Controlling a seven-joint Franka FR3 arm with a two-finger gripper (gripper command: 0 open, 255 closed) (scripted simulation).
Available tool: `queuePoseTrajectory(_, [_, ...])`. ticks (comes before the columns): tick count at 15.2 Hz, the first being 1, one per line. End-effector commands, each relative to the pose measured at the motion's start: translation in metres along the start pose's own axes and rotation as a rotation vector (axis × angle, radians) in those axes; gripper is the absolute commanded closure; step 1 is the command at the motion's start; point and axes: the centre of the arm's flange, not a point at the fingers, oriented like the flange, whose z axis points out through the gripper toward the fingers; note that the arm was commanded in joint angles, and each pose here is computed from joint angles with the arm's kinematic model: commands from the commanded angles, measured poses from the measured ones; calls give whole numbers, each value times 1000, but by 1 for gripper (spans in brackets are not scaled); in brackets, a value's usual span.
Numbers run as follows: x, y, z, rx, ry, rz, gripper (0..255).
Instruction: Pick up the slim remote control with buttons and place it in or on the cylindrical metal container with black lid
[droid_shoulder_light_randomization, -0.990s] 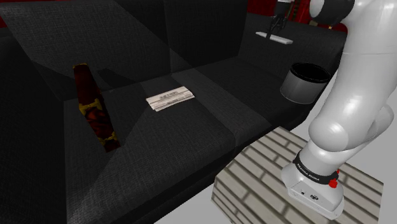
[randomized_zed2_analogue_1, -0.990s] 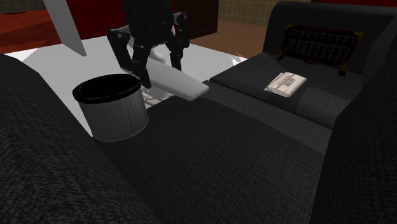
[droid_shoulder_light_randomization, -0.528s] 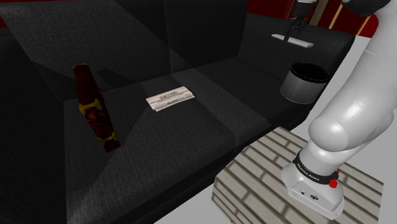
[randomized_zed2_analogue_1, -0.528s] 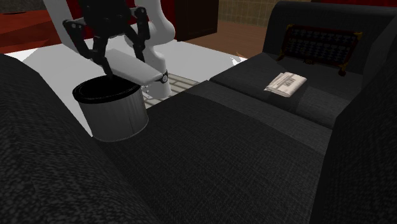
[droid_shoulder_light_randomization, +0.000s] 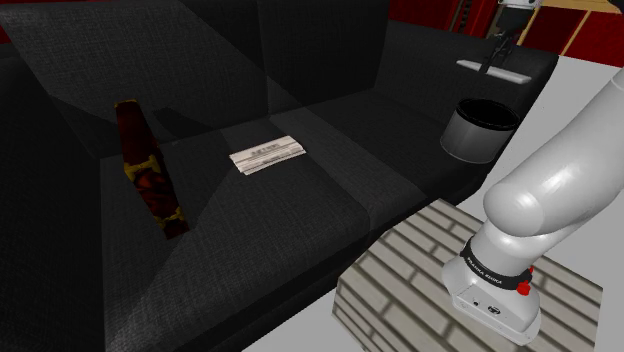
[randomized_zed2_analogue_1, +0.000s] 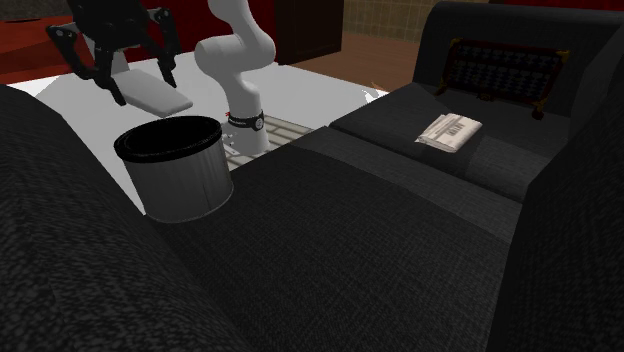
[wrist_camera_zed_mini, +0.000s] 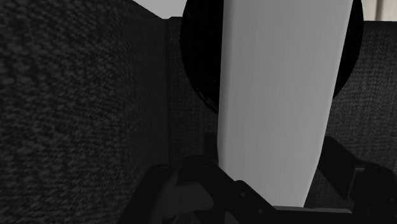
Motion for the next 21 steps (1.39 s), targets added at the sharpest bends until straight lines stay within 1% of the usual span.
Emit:
queuePoseTrajectory(1, [-27, 8, 0, 0, 0, -1, 255])
queuePoseTrajectory(2, [-50, 14, -1, 0, 0, -1, 255])
queuePoseTrajectory(16, [-50, 20, 71, 0, 0, -1, 255])
queuePoseTrajectory(21, [-50, 20, 71, 0, 0, -1, 255])
